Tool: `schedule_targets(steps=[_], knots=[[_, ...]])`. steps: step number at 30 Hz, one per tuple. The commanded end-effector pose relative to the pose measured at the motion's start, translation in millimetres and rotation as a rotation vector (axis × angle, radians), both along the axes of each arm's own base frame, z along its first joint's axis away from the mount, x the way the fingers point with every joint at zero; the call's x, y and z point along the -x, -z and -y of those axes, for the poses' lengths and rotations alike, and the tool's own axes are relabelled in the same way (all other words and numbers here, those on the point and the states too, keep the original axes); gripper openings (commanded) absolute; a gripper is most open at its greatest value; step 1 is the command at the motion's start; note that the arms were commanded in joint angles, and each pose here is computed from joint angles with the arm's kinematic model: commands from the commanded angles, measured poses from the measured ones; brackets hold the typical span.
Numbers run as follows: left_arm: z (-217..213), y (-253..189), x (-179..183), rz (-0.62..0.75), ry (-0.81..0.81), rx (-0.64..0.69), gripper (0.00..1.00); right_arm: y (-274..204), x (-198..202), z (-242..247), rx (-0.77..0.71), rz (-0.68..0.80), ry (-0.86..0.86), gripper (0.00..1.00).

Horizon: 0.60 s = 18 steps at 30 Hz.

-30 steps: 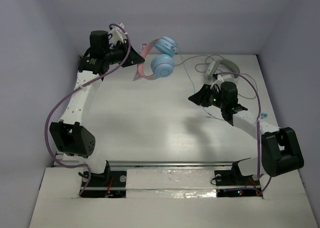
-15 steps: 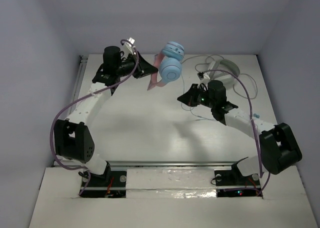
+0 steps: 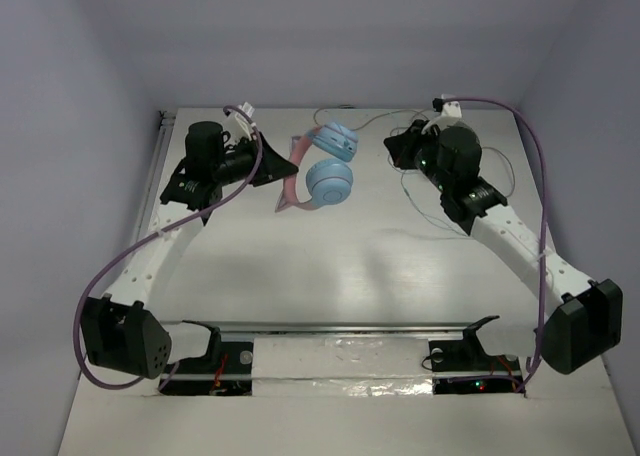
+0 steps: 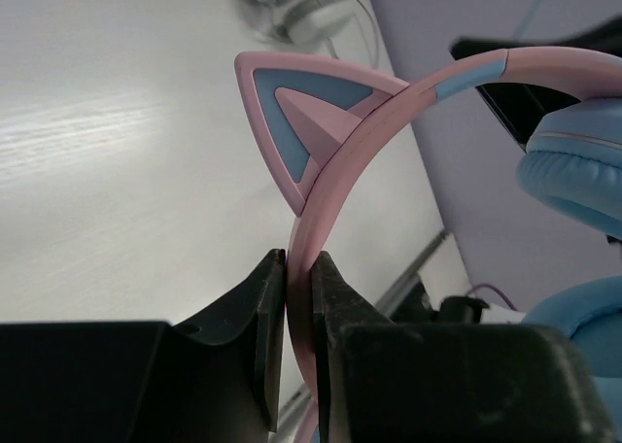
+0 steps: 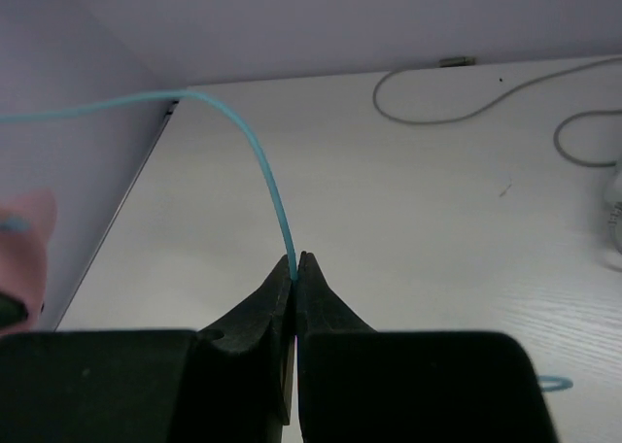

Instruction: Wrap the headphones

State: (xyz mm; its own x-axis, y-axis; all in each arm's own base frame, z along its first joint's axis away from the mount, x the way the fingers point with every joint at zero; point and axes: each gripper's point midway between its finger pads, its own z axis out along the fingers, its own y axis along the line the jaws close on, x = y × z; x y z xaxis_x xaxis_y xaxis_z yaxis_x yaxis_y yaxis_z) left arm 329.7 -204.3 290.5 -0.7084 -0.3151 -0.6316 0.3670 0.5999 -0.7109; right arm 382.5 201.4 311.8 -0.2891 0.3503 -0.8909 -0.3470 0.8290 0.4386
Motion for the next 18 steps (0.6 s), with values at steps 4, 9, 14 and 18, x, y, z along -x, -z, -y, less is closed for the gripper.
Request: schedule_targets(steps=[4,9,14,18], knots=[[23.5,-33.3,15.6,0.072,0.145,0.183,0.0,22.9,-15.8,-20.6,0.023,-0.058,-0.07,0.0],[30.1,-43.3,2.4,0.074,0.137,0.276,0.0,52.6,-1.0,-44.1,-0.008,-0.111,-0.159,0.0],[32.3,-56.4,-22.2,0.095,0.076,0.368,0.0,65.5,25.9,-67.6,-0.032,-0.141,-0.262,0.0],[20.1,-60.7,-49.9,0.139,-0.078,0.37,0.0,68.8,47.9,-83.6,-0.066,-0.152,-0.365,0.0]])
